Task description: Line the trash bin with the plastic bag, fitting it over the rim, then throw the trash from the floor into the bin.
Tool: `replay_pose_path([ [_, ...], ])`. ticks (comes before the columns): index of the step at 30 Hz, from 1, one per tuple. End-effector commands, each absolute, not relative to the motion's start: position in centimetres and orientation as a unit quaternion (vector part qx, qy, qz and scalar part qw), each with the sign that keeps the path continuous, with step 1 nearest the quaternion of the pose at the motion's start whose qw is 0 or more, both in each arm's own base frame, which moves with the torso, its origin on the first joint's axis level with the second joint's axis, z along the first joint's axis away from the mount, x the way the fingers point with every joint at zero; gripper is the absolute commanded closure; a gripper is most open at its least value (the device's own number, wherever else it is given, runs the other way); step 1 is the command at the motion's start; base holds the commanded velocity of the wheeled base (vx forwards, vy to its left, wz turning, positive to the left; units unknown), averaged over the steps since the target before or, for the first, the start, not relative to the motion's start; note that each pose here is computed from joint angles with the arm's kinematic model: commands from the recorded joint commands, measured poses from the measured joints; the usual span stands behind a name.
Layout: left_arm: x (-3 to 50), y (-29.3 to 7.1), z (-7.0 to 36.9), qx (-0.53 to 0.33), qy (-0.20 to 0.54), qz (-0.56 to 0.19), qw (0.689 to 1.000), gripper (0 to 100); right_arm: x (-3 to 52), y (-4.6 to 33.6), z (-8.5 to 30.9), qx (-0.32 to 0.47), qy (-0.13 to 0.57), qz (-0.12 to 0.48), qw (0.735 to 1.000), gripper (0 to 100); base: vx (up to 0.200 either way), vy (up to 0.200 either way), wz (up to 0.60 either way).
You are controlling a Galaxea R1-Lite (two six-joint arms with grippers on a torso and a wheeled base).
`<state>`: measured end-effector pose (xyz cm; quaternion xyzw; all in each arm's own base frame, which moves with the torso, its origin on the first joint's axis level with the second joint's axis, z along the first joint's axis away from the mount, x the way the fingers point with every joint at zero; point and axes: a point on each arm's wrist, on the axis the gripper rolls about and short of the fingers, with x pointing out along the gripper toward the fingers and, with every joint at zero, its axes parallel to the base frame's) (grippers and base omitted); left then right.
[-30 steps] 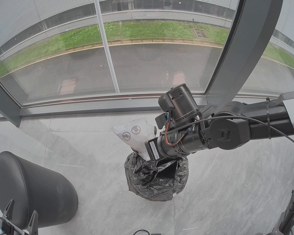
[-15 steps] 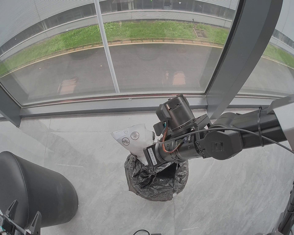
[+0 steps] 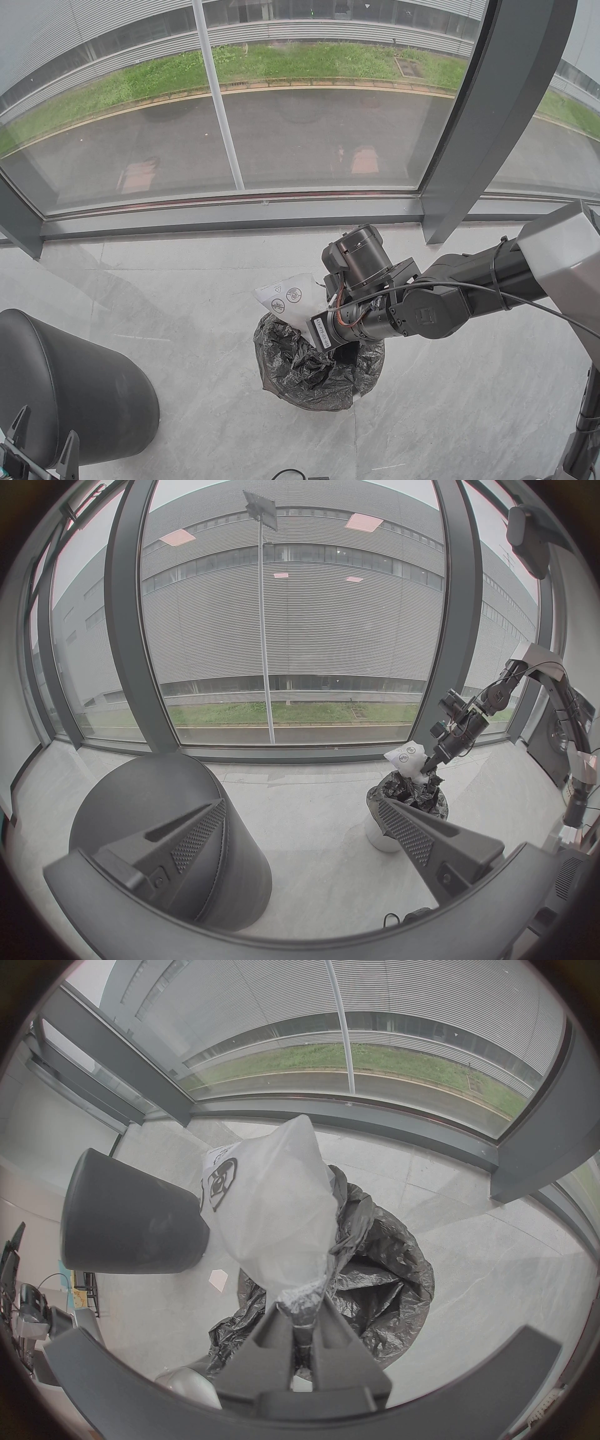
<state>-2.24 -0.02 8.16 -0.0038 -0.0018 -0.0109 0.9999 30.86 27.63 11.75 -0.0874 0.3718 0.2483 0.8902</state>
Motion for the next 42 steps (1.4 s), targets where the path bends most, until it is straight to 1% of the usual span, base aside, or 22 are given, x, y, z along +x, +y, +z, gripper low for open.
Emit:
replay_pose_path([
  [1, -2.3, 0.0, 7.6, -0.004, -0.004, -0.012, 1.0, 0, 31.2, 27.5, 10.9, -0.092, 0.381, 0.243, 0.887, 100, 0.0, 0.0, 0.0],
  [13, -2.3, 0.0, 7.6, -0.005, -0.004, -0.012, 1.0, 0, 31.2, 27.7, 10.3, -0.098, 0.386, 0.243, 0.884, 100, 0.0, 0.0, 0.0],
  [14, -2.3, 0.0, 7.6, -0.005, -0.004, -0.012, 1.0, 0, 31.2, 27.7, 10.3, -0.098, 0.386, 0.243, 0.884, 0, 0.0, 0.0, 0.0],
  [33, -2.3, 0.0, 7.6, -0.005, -0.004, -0.012, 1.0, 0, 31.0, 28.1, 10.1, -0.097, 0.385, 0.247, 0.884, 0, 0.0, 0.0, 0.0],
  [36, -2.3, 0.0, 7.6, -0.005, -0.004, -0.012, 1.0, 0, 31.2, 28.7, 9.4, -0.095, 0.373, 0.247, 0.889, 0, 0.0, 0.0, 0.0],
  [38, -2.3, 0.0, 7.6, -0.006, -0.004, -0.012, 1.0, 0, 31.8, 29.1, 8.7, -0.097, 0.353, 0.227, 0.902, 0, 0.0, 0.0, 0.0],
  [40, -2.3, 0.0, 7.6, -0.006, -0.004, -0.012, 1.0, 0, 32.0, 29.4, 8.2, -0.099, 0.344, 0.221, 0.907, 0, 0.0, 0.0, 0.0],
  [41, -2.3, 0.0, 7.6, -0.006, -0.004, -0.012, 1.0, 0, 32.1, 29.4, 8.1, -0.098, 0.343, 0.222, 0.907, 100, 0.0, 0.0, 0.0],
  [42, -2.3, 0.0, 7.6, -0.006, -0.004, -0.012, 1.0, 0, 32.1, 29.5, 8.1, -0.098, 0.343, 0.222, 0.908, 100, 0.0, 0.0, 0.0],
])
